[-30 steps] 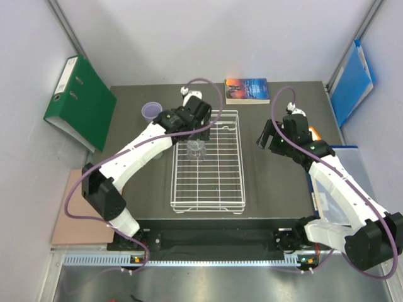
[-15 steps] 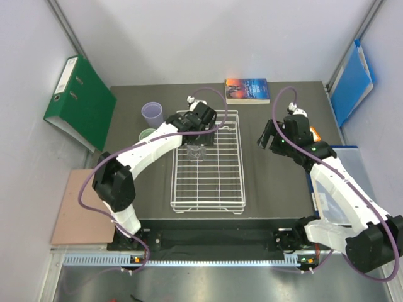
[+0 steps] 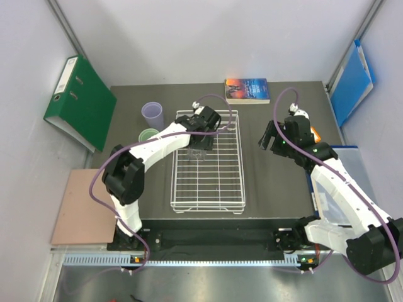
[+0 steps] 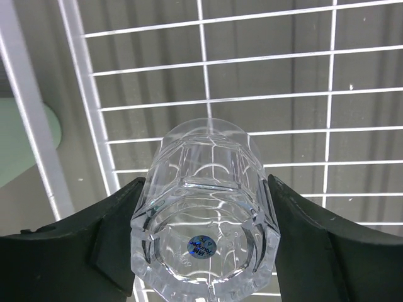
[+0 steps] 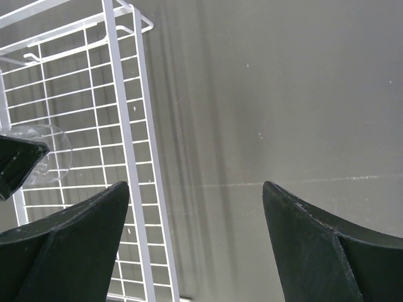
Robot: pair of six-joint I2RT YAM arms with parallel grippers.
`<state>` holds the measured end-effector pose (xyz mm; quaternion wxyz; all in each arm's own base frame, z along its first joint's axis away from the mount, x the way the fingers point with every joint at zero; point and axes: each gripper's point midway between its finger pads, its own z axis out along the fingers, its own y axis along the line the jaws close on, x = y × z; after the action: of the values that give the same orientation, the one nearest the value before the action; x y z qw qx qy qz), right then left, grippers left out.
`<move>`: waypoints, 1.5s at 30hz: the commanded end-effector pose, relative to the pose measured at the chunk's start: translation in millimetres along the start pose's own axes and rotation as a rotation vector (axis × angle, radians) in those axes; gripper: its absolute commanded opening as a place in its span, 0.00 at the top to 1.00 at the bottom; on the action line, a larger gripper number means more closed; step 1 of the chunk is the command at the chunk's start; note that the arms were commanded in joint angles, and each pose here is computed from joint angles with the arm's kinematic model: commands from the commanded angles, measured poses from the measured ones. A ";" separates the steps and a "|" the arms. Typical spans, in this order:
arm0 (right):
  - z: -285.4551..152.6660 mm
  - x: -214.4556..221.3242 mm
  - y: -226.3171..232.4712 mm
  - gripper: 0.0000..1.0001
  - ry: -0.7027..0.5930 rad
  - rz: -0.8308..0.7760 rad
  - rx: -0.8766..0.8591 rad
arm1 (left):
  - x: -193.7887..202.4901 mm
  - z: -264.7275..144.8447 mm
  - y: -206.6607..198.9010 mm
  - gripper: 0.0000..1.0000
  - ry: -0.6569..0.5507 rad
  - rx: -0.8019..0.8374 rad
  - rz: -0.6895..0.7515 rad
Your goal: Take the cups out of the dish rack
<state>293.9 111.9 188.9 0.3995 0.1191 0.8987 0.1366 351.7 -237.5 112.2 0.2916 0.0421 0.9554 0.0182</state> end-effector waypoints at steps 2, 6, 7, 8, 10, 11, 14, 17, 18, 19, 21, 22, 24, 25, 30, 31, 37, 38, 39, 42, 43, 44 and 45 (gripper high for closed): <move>-5.5 -9.1 16.1 0.14 -0.049 -0.012 -0.079 | -58.5 -74.8 7.5 1.00 -0.192 0.077 -0.072; -6.7 -15.1 23.5 0.15 -0.069 -0.006 -0.110 | -89.5 -124.6 -21.8 1.00 -0.314 0.356 -0.144; -6.3 -16.7 25.3 0.15 -0.078 0.003 -0.118 | -95.6 -143.8 -25.5 1.00 -0.344 0.436 -0.186; -6.9 -16.7 28.1 0.16 -0.080 0.011 -0.134 | -88.7 -148.9 -36.1 1.00 -0.301 0.558 -0.196; -12.9 -21.7 45.1 0.18 -0.122 0.032 -0.242 | -94.1 -165.5 -50.6 1.00 -0.308 0.740 -0.273; -25.7 -23.9 58.3 0.18 -0.138 0.067 -0.331 | -93.2 -176.1 -56.9 1.00 -0.280 0.864 -0.283; -54.0 -31.3 93.4 0.22 -0.188 0.057 -0.570 | -102.4 -194.8 -62.7 1.00 -0.303 1.122 -0.398; -75.8 -35.6 110.8 0.23 -0.221 0.066 -0.703 | -100.8 -220.9 -64.6 1.00 -0.303 1.378 -0.469; -82.5 -34.5 115.8 0.25 -0.225 0.057 -0.746 | -99.4 -226.9 -65.0 1.00 -0.298 1.430 -0.472; -84.1 -32.9 116.0 0.26 -0.225 0.061 -0.758 | -95.8 -224.1 -67.4 1.00 -0.247 1.460 -0.514; -96.8 -37.2 127.3 0.28 -0.237 0.054 -0.836 | -99.5 -230.9 -67.9 1.00 -0.265 1.512 -0.516; -100.4 -39.4 130.7 0.29 -0.241 0.047 -0.853 | -98.6 -228.9 -69.8 1.00 -0.242 1.524 -0.532; -103.9 -40.6 138.1 0.30 -0.241 0.044 -0.886 | -100.6 -227.2 -71.4 1.00 -0.241 1.535 -0.534; -107.5 -43.5 142.7 0.30 -0.247 0.038 -0.898 | -101.8 -228.1 -72.0 1.00 -0.238 1.542 -0.536; -100.6 -48.7 155.0 0.35 -0.235 0.026 -0.913 | -104.6 -230.6 -79.4 1.00 -0.226 1.563 -0.524; -102.0 -51.2 159.2 0.37 -0.242 0.024 -0.923 | -104.9 -232.2 -82.0 1.00 -0.222 1.569 -0.519; -102.7 -57.8 180.4 0.40 -0.239 0.012 -0.973 | -102.0 -232.2 -93.2 1.00 -0.197 1.585 -0.504; -99.5 -57.5 182.9 0.40 -0.234 0.007 -0.973 | -100.6 -231.7 -94.6 1.00 -0.189 1.587 -0.502; -99.4 -57.0 185.7 0.41 -0.232 0.003 -0.977 | -99.6 -230.1 -96.2 1.00 -0.185 1.585 -0.500; -99.0 -59.2 188.6 0.41 -0.239 -0.002 -0.970 | -101.0 -227.0 -97.0 1.00 -0.195 1.565 -0.504; -99.5 -59.7 188.5 0.40 -0.241 -0.003 -0.969 | -102.9 -225.8 -95.7 1.00 -0.213 1.553 -0.496; -100.7 -59.0 187.1 0.40 -0.244 -0.016 -0.964 | -102.9 -224.8 -95.2 1.00 -0.207 1.543 -0.498; -102.1 -60.2 187.3 0.40 -0.251 -0.023 -0.965 | -105.3 -228.8 -96.0 1.00 -0.217 1.549 -0.483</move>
<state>278.1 251.9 315.4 0.4665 -0.0472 0.7223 0.5084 306.3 -346.1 310.8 0.2181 -0.0231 0.6828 -0.6969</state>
